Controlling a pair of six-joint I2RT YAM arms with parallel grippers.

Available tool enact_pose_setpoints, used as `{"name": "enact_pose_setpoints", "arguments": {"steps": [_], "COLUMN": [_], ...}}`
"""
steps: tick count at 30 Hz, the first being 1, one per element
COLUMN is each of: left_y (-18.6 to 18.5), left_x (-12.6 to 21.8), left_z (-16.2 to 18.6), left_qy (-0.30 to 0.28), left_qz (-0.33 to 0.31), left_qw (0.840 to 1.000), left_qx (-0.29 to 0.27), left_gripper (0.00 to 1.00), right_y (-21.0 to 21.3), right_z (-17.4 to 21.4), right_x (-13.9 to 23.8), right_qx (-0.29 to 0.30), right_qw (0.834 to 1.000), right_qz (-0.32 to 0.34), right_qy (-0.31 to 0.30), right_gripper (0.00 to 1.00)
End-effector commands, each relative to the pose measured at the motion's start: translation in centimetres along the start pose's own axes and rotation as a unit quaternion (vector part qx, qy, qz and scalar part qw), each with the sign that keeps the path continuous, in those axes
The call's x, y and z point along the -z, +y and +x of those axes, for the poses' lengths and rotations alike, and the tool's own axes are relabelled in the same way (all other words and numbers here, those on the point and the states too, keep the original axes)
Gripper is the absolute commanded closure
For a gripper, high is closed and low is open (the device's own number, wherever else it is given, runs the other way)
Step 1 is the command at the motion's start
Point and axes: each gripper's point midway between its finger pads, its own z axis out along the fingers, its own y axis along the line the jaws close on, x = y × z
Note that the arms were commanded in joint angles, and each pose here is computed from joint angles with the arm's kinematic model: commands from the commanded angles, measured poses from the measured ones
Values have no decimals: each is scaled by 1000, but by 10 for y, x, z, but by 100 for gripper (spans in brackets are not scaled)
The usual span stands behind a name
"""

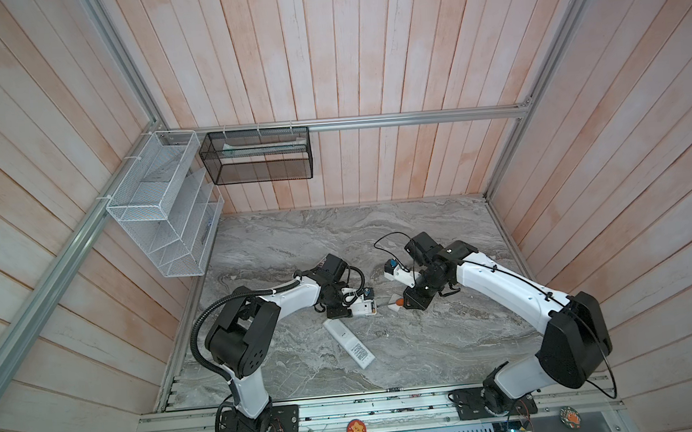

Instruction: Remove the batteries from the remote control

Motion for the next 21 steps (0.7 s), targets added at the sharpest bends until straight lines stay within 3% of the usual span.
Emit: {"name": "enact_pose_setpoints", "arguments": {"steps": [1,21], "left_y": [-8,-8], "left_x": [-7,-7], "left_z": [1,0], "left_qy": [1,-1], "left_qz": [19,19], "left_qw": [1000,1000], "left_qx": [-5,-5], "left_gripper": [79,79], "right_y": [3,8], "right_z": [-5,-8], "right_x": [13,0], "right_qx": [2,6], "right_qw": [1000,1000], "right_qz": [5,-15], "right_qy": [-9,-11], "right_gripper": [100,100]}}
